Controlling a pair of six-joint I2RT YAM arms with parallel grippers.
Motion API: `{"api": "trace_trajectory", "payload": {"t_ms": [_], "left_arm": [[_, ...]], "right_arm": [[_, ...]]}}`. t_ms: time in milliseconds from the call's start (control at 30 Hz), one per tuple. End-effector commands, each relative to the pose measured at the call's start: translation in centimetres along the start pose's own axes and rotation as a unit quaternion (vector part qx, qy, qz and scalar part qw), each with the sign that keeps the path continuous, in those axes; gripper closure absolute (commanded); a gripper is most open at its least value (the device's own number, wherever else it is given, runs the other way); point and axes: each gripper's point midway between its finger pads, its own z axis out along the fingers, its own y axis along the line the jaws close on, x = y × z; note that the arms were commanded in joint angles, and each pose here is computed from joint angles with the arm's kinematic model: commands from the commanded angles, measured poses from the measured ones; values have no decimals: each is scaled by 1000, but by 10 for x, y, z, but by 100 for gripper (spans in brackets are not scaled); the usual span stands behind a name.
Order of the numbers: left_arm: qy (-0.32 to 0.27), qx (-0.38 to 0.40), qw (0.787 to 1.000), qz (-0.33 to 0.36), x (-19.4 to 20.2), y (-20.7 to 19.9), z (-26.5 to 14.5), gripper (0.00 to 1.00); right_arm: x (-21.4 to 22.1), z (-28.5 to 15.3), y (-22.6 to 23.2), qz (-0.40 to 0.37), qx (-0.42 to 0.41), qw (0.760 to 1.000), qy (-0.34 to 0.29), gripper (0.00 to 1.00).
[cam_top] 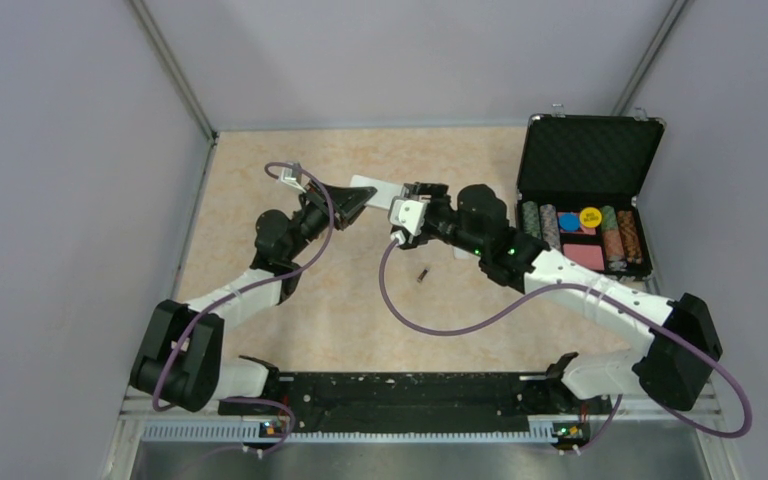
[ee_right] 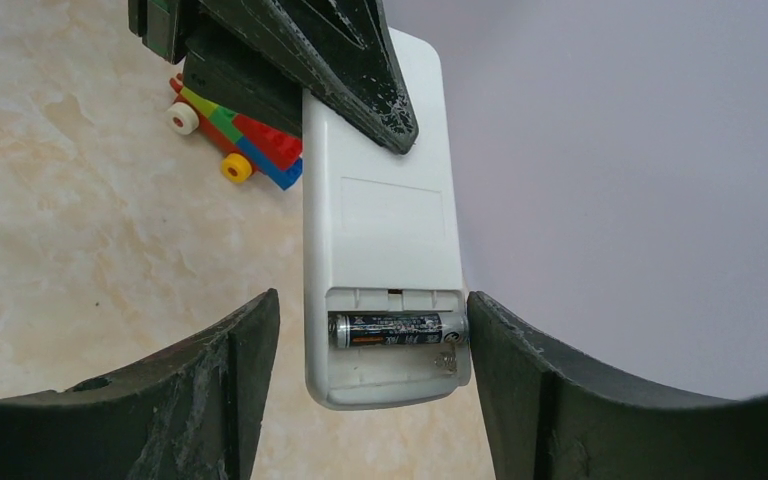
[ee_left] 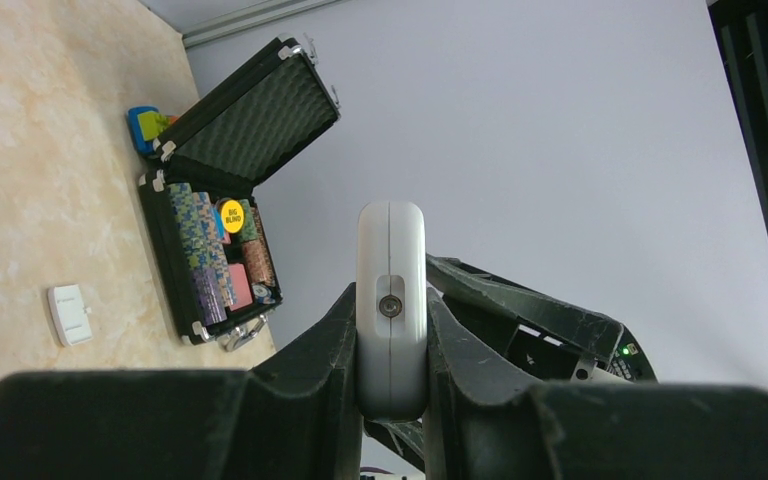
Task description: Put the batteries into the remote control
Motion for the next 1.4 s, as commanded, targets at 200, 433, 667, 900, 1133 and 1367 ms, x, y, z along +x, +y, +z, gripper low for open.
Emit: {"api": "trace_trajectory", "payload": {"t_ms": [200,433,667,900,1133,1367], "left_arm": [[-6,49,998,-39,-5,-33,0,100],[-4,70,993,-92,-8,-48,2,100],[-3,82,992,-97,-10,-68,1,100],[-10,88,992,-89,-14,-78,1,100],[-19,99,992,-80,-17,-82,1,100],[-16,113,988,-100,-19,-89,2,100]], "right_arm": [[-17,-2,-24,-9,29,999,-23,41],[-15,-3,-18,-38,13,999,-20,41],[-5,-4,-4,-80,-11,997,-9,41],[0,-5,11,-107,-33,994,-4,42],[1,-8,31,-107,-61,992,-13,44],[10,-9,55,-131,-86,988,-4,44]]}}
